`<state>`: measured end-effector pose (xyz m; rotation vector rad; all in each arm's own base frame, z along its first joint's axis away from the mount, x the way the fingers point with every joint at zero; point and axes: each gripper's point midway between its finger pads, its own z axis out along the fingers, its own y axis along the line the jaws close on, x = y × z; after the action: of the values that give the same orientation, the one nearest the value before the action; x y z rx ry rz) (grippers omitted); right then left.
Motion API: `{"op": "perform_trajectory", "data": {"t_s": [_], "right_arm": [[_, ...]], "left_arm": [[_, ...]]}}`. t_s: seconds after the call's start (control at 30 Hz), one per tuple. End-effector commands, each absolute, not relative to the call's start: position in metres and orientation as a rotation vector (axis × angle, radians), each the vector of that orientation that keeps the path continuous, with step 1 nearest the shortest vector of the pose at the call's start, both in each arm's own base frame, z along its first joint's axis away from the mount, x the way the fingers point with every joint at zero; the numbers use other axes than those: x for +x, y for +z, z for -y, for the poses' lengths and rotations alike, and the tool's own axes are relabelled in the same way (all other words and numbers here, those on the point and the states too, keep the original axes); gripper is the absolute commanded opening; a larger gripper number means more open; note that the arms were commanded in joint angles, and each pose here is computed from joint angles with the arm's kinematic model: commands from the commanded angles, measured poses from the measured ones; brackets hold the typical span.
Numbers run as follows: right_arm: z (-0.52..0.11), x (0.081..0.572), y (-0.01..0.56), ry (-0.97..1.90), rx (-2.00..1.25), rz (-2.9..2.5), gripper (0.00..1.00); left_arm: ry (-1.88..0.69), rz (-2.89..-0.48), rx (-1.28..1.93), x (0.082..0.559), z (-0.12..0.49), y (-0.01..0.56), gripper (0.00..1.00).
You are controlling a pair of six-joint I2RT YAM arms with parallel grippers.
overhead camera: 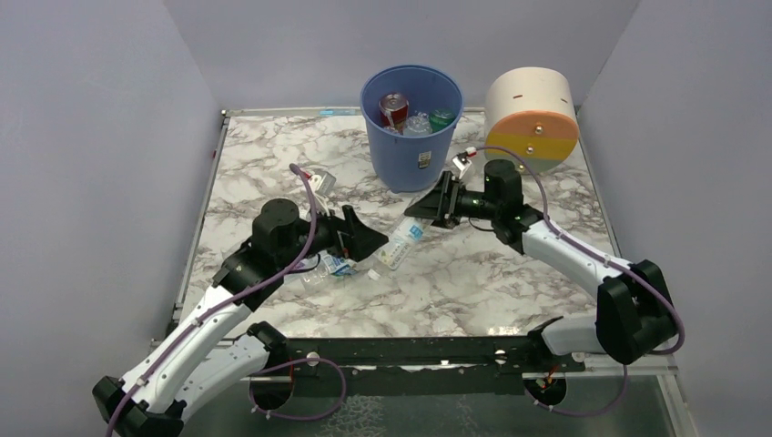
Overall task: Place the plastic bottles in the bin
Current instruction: Pick up the plastic bottle at the center of the board.
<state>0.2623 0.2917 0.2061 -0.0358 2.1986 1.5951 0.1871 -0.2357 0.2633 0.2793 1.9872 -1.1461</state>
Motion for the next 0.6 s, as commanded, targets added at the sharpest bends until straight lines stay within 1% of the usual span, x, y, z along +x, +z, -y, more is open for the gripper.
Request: {"op": "perform_trajectory", "data": {"t_s": [0.0, 0.27, 0.57], "right_arm": [[-0.289, 0.265, 0.236, 1.520, -0.117, -2.140, 0.59], [-0.283, 0.274, 0.267, 1.410, -0.161, -2.092, 0.59], [-0.284, 0.289, 0.311, 1.361, -0.209, -2.010, 0.60]], "left_arm": [[-1.114, -2.010, 0.221, 0.177, 0.221, 0.252, 0.99], [-1.128, -1.984, 0.206, 0.169, 0.214, 0.256, 0.99], [-1.119, -1.972, 0.224, 0.169, 0.214, 0.261, 0.99]]}}
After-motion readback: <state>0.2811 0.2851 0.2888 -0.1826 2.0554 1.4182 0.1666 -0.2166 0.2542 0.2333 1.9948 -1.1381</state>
